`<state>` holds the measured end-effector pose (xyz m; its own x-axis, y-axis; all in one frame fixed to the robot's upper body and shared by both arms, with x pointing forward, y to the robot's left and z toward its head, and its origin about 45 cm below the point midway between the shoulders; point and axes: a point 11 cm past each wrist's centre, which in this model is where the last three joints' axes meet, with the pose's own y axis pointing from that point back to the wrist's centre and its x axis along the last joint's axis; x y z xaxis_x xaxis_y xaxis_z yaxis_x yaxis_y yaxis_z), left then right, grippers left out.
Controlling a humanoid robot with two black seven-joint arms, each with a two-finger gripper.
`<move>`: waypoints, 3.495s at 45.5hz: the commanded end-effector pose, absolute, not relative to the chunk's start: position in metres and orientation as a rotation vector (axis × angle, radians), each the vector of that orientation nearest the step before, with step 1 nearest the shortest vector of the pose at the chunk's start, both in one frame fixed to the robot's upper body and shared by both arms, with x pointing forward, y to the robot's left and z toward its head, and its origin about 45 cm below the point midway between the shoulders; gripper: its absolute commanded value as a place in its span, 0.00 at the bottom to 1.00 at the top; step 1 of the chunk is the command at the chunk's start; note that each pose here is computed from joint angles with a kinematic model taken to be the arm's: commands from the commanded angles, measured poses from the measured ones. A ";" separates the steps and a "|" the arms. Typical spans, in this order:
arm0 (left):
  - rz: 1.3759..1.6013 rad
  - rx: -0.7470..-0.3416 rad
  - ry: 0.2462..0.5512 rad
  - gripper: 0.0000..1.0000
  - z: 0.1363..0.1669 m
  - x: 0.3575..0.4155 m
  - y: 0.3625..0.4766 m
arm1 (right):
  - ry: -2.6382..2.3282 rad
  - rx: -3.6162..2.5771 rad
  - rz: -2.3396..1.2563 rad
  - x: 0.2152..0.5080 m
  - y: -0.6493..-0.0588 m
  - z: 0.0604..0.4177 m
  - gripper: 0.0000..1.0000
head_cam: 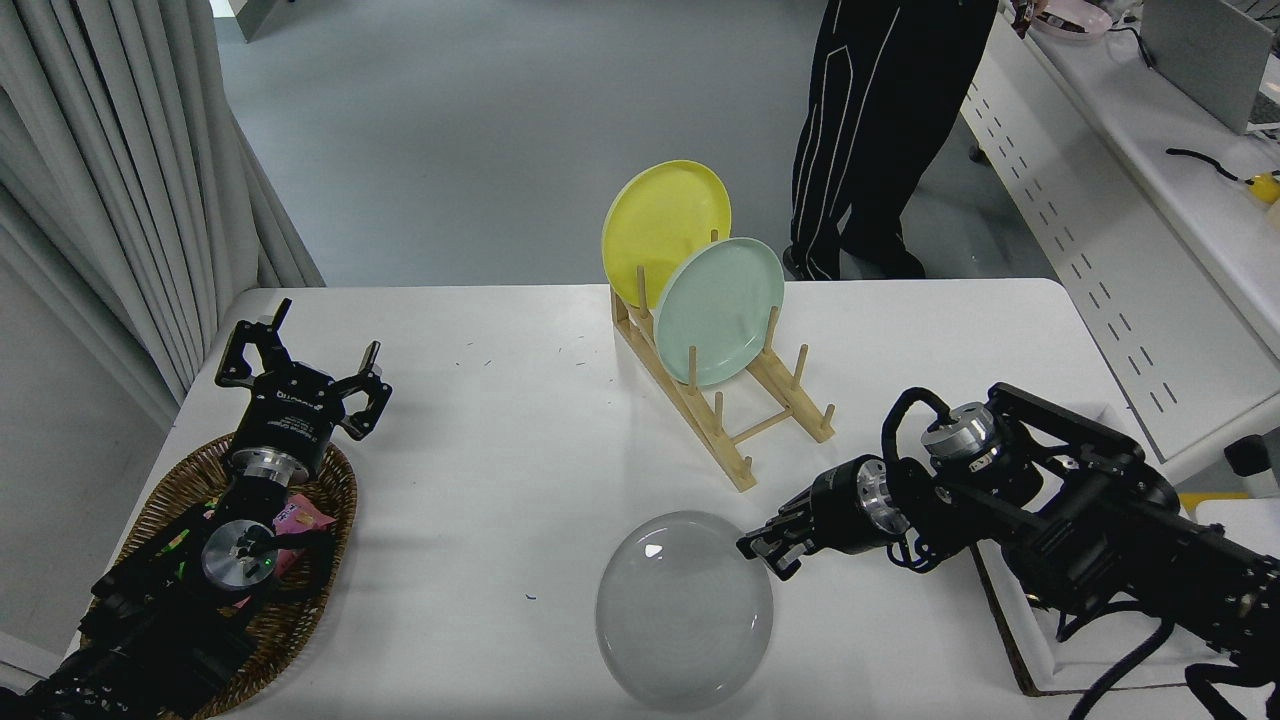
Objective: Place the plate on the table
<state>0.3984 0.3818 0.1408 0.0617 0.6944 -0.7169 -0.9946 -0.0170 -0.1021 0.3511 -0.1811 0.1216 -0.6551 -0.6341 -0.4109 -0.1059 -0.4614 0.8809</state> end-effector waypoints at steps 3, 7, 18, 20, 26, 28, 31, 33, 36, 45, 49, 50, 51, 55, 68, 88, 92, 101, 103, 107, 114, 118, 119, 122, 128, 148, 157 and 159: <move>1.452 -0.706 0.545 1.00 0.1408 0.3984 0.382 | -1.396 1.086 -2.171 0.353 -0.182 0.121 0.00; 1.452 -0.706 0.545 1.00 0.1408 0.3984 0.382 | -1.392 1.089 -2.172 0.353 -0.180 0.122 0.00; 1.452 -0.707 0.545 1.00 0.1408 0.3984 0.382 | -1.409 1.079 -2.173 0.354 -0.184 0.119 0.00; 1.452 -0.706 0.545 1.00 0.1408 0.3984 0.382 | -1.414 1.076 -2.171 0.355 -0.185 0.118 0.00; 1.452 -0.706 0.545 1.00 0.1408 0.3984 0.382 | -1.434 1.057 -2.167 0.355 -0.190 0.115 0.00; 1.452 -0.706 0.545 1.00 0.1408 0.3984 0.382 | -1.433 1.050 -2.167 0.355 -0.189 0.115 0.00; 1.452 -0.706 0.545 1.00 0.1408 0.3984 0.382 | -1.434 1.036 -2.167 0.353 -0.190 0.114 0.00; 1.452 -0.706 0.545 1.00 0.1408 0.3984 0.382 | -1.436 1.030 -2.167 0.354 -0.190 0.114 0.00; 1.451 -0.705 0.546 1.00 0.1407 0.3985 0.382 | -1.432 1.011 -2.169 0.352 -0.190 0.114 0.00; 1.452 -0.706 0.545 1.00 0.1408 0.3984 0.382 | -1.396 0.944 -2.185 0.347 -0.189 0.115 0.00; 1.452 -0.706 0.545 1.00 0.1408 0.3984 0.382 | -1.391 0.945 -2.188 0.347 -0.188 0.117 0.00; 1.452 -0.706 0.545 1.00 0.1408 0.3984 0.382 | -1.387 0.944 -2.190 0.347 -0.188 0.117 0.00; 1.452 -0.707 0.545 1.00 0.1408 0.3984 0.382 | -1.388 0.945 -2.188 0.347 -0.188 0.117 0.00; 1.452 -0.707 0.545 1.00 0.1408 0.3984 0.382 | -1.388 0.947 -2.191 0.348 -0.188 0.118 0.00; 1.452 -0.707 0.545 1.00 0.1408 0.3984 0.382 | -1.390 0.950 -2.196 0.349 -0.188 0.118 0.00; 1.452 -0.706 0.545 1.00 0.1408 0.3984 0.382 | -1.437 0.934 -2.178 0.353 -0.194 0.112 0.00; 1.452 -0.707 0.545 1.00 0.1408 0.3984 0.382 | -1.434 0.942 -2.179 0.353 -0.194 0.113 0.00; 1.452 -0.706 0.545 1.00 0.1408 0.3984 0.382 | -1.422 0.962 -2.198 0.355 -0.190 0.115 0.30; 1.452 -0.706 0.545 1.00 0.1408 0.3984 0.382 | -1.422 0.962 -2.198 0.355 -0.190 0.115 0.52; 1.452 -0.707 0.545 1.00 0.1408 0.3984 0.382 | -1.423 0.971 -2.208 0.357 -0.190 0.117 0.77; 1.452 -0.706 0.545 1.00 0.1408 0.3984 0.382 | -1.403 1.045 -2.215 0.361 -0.187 0.119 1.00; 1.452 -0.706 0.545 1.00 0.1408 0.3984 0.382 | -1.362 1.161 -2.200 0.366 -0.178 0.126 1.00; 1.452 -0.707 0.545 1.00 0.1408 0.3984 0.382 | -1.345 1.198 -2.197 0.367 -0.175 0.128 1.00; 1.452 -0.706 0.545 1.00 0.1408 0.3984 0.382 | -1.254 1.348 -2.191 0.367 -0.160 0.138 1.00; 1.452 -0.706 0.545 1.00 0.1408 0.3984 0.382 | -1.051 1.749 -2.155 0.373 -0.139 0.157 1.00; 1.452 -0.707 0.545 1.00 0.1408 0.3984 0.382 | -1.179 2.422 -1.901 0.403 -0.126 0.206 1.00; 1.452 -0.706 0.545 1.00 0.1408 0.3984 0.382 | -1.517 2.591 -1.682 0.435 -0.172 0.239 1.00; 1.452 -0.706 0.545 1.00 0.1408 0.3984 0.382 | -1.622 2.639 -1.627 0.444 -0.187 0.252 1.00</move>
<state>0.3985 0.3818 0.1408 0.0617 0.6943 -0.7170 -0.9946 -0.0171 -0.1021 0.4096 -0.1420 0.2039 0.0575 -0.4876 -0.8712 -0.6302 -0.6945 0.3471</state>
